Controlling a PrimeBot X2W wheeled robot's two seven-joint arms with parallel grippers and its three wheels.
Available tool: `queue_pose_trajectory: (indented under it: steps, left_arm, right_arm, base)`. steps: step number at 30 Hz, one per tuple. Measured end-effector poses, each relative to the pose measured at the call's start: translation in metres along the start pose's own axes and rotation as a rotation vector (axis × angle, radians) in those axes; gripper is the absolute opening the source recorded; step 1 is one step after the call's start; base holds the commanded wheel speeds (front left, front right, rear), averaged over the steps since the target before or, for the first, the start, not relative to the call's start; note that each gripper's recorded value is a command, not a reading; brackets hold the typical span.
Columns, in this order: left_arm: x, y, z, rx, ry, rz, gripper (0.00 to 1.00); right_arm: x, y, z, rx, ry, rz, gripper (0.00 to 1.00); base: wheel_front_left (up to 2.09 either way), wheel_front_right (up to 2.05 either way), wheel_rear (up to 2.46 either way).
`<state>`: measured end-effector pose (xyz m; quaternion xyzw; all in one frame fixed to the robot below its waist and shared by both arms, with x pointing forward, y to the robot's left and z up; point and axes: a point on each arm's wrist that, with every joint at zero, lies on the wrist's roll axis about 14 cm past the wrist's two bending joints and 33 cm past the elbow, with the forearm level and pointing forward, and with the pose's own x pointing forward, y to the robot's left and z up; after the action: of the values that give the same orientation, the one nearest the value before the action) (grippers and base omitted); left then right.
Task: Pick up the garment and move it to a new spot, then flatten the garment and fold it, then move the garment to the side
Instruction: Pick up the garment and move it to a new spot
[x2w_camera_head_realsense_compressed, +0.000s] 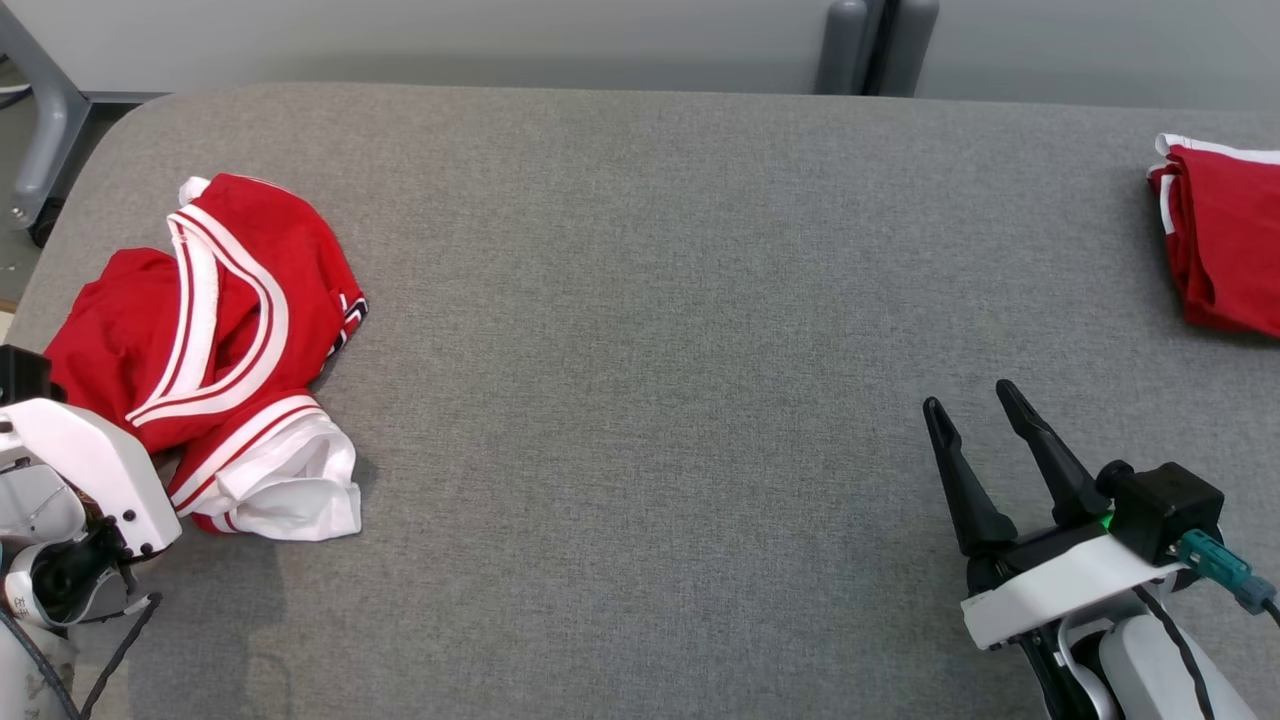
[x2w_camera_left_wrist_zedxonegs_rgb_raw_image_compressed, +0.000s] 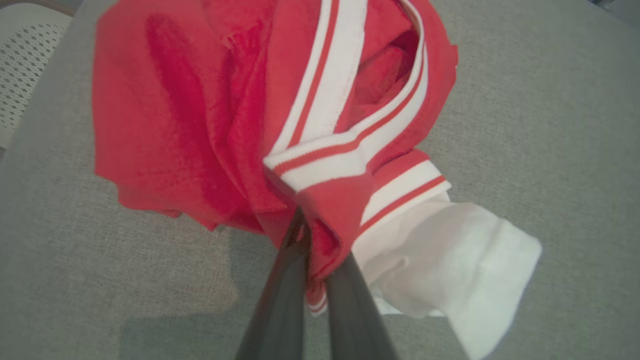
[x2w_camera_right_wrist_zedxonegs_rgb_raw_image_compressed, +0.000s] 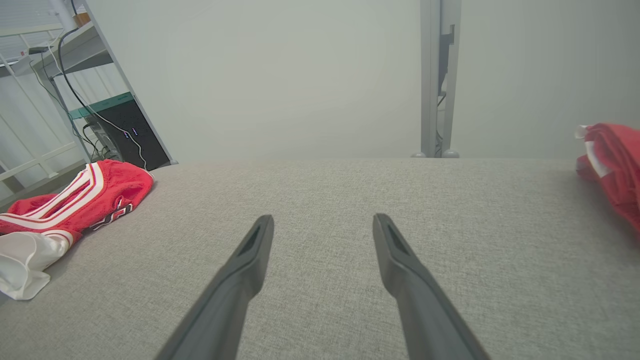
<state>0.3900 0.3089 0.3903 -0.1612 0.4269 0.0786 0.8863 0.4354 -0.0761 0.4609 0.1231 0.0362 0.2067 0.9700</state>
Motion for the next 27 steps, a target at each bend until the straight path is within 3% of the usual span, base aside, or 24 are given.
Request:
queue_pose_trajectory:
  steps: [8,12,19,27]
  left_arm:
    - [-0.018,-0.009,0.018,0.039,-0.074,-0.043,0.0]
    - [-0.036,-0.029,0.043,0.097,-0.164,-0.1,0.0]
    - [-0.071,-0.09,0.072,0.21,-0.244,-0.256,0.0]
    - [-0.09,-0.17,0.071,0.412,-0.205,-0.425,0.0]
  right_arm:
    - [0.0,0.01,0.007,-0.001,-0.016,0.018,1.0]
    - [-0.003,0.016,0.015,-0.001,-0.036,0.021,1.0]
    - [-0.017,0.024,0.029,0.008,-0.077,0.004,1.0]
    - [-0.049,0.0,0.042,0.001,-0.116,-0.1,1.0]
  base:
    - [0.0,0.0,0.0]
    - [0.0,0.0,0.0]
    - [0.0,0.0,0.0]
    - [0.0,0.0,0.0]
